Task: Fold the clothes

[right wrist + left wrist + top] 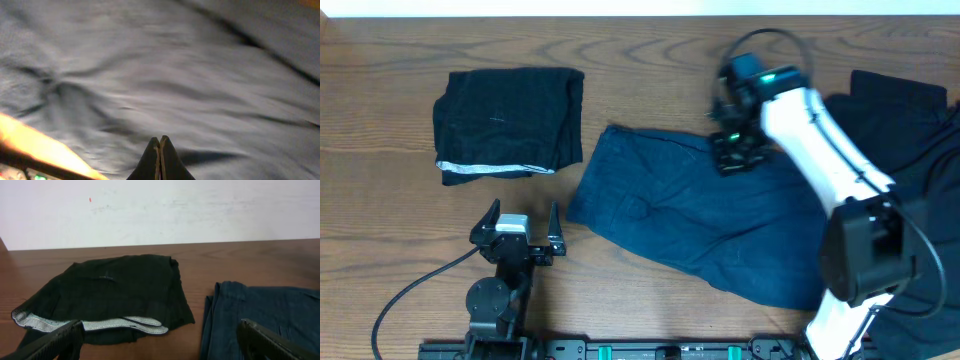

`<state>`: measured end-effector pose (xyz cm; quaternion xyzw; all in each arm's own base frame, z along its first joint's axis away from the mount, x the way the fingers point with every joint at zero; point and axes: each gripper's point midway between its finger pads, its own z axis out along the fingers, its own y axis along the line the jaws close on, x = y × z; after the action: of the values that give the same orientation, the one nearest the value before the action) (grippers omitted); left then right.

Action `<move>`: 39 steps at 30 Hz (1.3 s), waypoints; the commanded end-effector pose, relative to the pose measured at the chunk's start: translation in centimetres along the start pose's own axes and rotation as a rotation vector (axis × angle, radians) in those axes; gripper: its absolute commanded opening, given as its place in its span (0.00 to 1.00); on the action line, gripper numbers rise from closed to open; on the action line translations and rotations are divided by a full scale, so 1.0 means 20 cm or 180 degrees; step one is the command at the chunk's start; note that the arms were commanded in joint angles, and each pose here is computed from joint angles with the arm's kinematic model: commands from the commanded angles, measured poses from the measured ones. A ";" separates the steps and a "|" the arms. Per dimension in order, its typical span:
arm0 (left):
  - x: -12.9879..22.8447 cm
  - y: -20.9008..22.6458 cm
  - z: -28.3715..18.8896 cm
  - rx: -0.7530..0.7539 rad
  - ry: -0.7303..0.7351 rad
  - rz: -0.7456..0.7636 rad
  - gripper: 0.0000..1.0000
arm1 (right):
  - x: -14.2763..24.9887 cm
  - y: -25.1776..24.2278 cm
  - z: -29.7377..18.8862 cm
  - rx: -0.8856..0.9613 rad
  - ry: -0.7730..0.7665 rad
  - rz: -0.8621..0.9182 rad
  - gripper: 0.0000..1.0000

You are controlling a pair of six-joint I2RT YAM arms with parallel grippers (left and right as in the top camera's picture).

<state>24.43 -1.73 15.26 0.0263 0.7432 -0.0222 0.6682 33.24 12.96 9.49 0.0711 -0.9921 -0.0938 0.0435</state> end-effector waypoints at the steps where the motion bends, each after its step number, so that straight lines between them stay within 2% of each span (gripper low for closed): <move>1: 0.08 0.00 0.00 -0.0023 0.0154 0.0034 0.98 | 0.00 -0.23 -0.05 0.0207 -0.0040 0.0274 0.01; 10: 0.08 0.00 0.00 -0.0023 0.0154 0.0034 0.98 | 0.18 -0.73 -0.06 0.0108 0.0191 0.1282 0.01; 18: 0.08 0.00 0.00 -0.0023 0.0154 0.0034 0.98 | 0.41 -1.09 0.10 0.0364 0.0311 0.2323 0.01; 23: 0.08 0.00 0.00 -0.0023 0.0154 0.0034 0.98 | 0.47 -1.16 0.22 0.0321 0.0275 0.2514 0.01; 32: 0.08 0.00 0.00 -0.0023 0.0157 0.0034 0.98 | 0.47 -1.23 0.41 0.0365 -0.0005 0.2580 0.01; 36: 0.08 0.00 0.00 -0.0023 0.0160 0.0034 0.98 | 0.48 -1.39 0.39 0.0741 -0.0191 0.2784 0.01; 39: 0.08 0.00 0.01 -0.0023 0.0166 0.0035 0.98 | 0.47 -1.50 0.37 0.0803 -0.0419 0.2964 0.01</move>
<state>24.43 -1.73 15.26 0.0263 0.7432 -0.0222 0.6682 29.14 -13.12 -0.69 -0.3388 -0.9409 0.0002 -0.0044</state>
